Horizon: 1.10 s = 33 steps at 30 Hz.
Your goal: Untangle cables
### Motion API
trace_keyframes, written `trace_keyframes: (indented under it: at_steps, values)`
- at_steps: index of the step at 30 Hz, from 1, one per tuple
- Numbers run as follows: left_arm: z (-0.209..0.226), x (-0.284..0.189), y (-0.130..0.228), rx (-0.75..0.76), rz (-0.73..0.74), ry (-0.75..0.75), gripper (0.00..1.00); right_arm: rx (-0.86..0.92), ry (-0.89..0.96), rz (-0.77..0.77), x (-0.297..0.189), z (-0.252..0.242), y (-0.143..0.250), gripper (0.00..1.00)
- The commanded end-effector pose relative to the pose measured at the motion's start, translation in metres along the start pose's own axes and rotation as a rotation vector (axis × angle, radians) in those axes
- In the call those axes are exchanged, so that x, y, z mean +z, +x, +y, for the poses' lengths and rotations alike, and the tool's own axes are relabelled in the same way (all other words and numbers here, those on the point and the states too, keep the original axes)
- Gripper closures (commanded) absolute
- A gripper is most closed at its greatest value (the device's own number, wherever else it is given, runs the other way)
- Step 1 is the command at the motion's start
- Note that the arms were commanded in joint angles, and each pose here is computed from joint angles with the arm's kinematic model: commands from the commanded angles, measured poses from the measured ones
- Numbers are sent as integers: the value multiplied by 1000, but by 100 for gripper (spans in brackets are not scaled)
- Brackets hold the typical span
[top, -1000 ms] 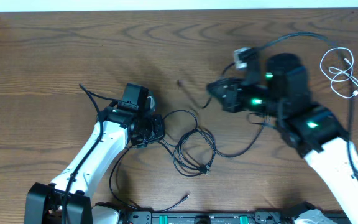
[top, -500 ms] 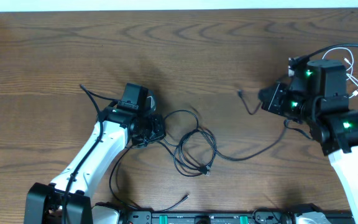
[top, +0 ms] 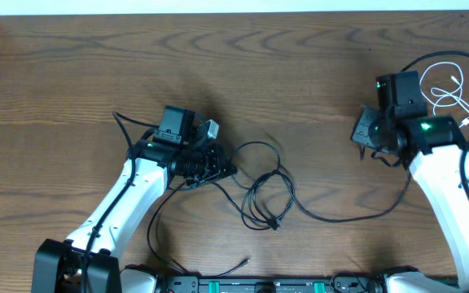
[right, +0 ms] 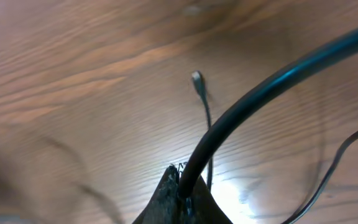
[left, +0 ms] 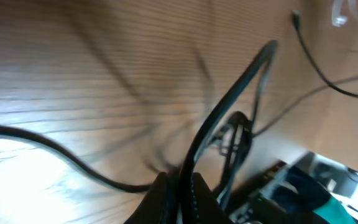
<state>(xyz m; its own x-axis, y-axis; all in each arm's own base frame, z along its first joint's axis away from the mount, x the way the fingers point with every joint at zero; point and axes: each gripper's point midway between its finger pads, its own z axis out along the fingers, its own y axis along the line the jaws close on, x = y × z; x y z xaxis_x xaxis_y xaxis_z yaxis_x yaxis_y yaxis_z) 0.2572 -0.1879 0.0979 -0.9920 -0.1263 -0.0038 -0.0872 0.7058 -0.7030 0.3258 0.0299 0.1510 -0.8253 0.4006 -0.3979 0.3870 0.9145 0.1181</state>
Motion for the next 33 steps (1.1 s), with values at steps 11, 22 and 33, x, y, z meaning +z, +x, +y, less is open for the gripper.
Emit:
trace_keyframes:
  at_steps: [11,22,33]
  values:
    - [-18,-1,8,7,53,108,92,28,-270,295,21,45,39,20]
    - [-18,-1,8,7,53,108,92,56,-453,471,-4,89,75,51]
    - [-18,-1,8,-54,59,110,92,219,-308,545,-11,118,120,76]
